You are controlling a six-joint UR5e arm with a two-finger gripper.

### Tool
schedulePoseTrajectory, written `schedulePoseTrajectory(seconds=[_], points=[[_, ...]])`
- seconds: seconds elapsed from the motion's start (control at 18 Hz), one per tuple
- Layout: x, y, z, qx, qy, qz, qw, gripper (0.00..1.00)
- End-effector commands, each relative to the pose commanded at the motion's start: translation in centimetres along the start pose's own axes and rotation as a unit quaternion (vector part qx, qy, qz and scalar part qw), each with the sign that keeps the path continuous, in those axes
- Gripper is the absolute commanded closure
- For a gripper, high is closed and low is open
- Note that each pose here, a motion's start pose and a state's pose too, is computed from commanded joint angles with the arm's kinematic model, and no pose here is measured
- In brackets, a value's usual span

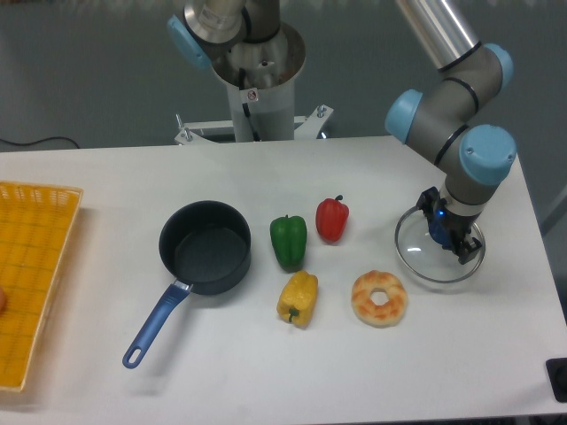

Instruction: Place the lid on the table

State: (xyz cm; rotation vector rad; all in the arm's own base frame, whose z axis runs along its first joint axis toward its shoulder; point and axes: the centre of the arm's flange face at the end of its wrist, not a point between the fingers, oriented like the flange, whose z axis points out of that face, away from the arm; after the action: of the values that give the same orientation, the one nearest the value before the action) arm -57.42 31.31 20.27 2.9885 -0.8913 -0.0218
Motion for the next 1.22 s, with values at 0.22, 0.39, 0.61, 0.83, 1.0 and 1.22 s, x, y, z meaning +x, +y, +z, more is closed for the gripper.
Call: schedulePoseTrajectory(seconds=[0.22, 0.39, 0.61, 0.83, 1.0, 1.22], points=[[0.00, -0.01, 0.33, 0.000, 0.001, 0.000, 1.0000, 0.57], [-0.06, -0.09, 0.36, 0.000, 0.001, 0.000, 1.0000, 0.57], [-0.01, -0.11, 0.42, 0.001, 0.002, 0.000, 1.0000, 0.57], [-0.02, -0.11, 0.41, 0.000, 0.001, 0.000, 1.0000, 0.57], [-0.06, -0.20, 0.47, 0.000, 0.001, 0.001, 1.0000, 0.57], [-0.07, -0.21, 0.84, -0.001, -0.005, 0.001, 1.0000, 0.57]])
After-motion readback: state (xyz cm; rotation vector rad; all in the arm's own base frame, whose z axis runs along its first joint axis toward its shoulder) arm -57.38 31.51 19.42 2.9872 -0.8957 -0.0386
